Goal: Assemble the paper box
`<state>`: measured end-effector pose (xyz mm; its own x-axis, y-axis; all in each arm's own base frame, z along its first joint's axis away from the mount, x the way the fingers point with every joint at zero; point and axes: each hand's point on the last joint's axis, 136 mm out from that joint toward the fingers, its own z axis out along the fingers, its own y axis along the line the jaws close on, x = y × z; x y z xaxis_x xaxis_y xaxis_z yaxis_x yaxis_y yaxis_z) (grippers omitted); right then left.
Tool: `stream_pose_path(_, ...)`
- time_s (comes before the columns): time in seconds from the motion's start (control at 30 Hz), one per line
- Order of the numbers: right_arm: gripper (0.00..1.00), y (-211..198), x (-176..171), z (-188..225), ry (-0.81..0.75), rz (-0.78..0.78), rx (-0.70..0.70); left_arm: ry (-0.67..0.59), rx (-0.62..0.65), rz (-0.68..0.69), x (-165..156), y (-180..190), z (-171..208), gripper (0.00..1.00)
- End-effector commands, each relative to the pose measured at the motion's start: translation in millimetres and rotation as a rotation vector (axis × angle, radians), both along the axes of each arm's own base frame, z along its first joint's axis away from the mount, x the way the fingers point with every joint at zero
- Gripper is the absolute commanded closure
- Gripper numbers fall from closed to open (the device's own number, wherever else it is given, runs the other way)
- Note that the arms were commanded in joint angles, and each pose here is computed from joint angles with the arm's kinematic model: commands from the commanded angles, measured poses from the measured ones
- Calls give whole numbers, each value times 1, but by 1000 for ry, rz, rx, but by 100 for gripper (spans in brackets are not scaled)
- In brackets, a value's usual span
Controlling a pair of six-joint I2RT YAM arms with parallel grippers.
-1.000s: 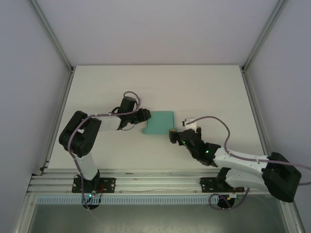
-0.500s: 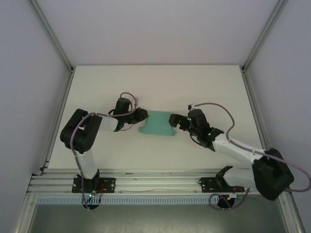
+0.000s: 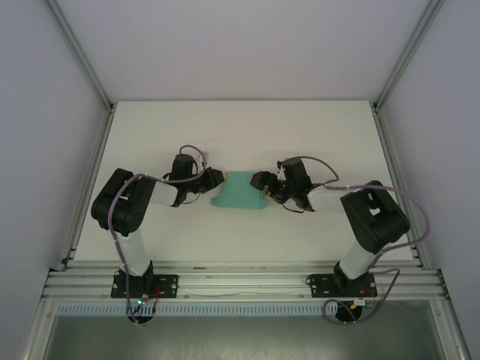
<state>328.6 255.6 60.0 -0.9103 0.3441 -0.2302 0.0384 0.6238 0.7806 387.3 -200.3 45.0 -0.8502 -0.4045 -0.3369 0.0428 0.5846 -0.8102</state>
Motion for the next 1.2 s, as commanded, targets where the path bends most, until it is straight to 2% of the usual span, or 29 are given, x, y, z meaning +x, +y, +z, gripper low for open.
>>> stream_pose_path(0.0,25,22,7,33,-53,59,152,217,90,27,-35,18,-61,86)
stream_pose_path(0.1,38,21,9,40,-66,45,153,195,85,22,-32,16,-57,83)
stream_pose_path(0.2,51,17,8,47,-72,32,136,132,57,10,-21,11,-39,76)
stream_pose_path(0.3,53,15,7,53,-64,21,137,34,37,-8,-8,6,-8,65)
stream_pose_path(0.33,54,14,7,54,-54,11,136,0,36,-9,-2,5,3,60)
stream_pose_path(0.37,54,13,7,56,-45,1,132,-39,39,-15,1,4,16,50)
stream_pose_path(0.43,54,10,8,59,-30,-20,123,-137,62,-25,9,3,46,22)
stream_pose_path(0.47,54,6,9,61,-13,-41,114,-182,87,-24,13,4,60,5)
stream_pose_path(0.5,54,0,10,61,26,-75,102,-230,119,-25,16,6,76,0)
stream_pose_path(0.67,57,-22,8,70,220,-169,93,-533,401,-101,9,1,137,0)
stream_pose_path(0.77,58,-37,0,78,372,-218,106,-734,489,-328,-26,-24,157,0)
stream_pose_path(0.83,57,-41,-7,86,453,-218,113,-843,534,-539,-59,-43,156,0)
stream_pose_path(0.93,56,-39,-18,96,554,-204,136,-918,665,-838,-104,-59,136,0)
stream_pose_path(1.03,56,-31,-33,101,689,-166,172,-946,880,-847,-98,-57,126,0)
stream_pose_path(1.17,52,-27,-40,103,767,-156,201,-923,977,-885,-93,-56,118,0)
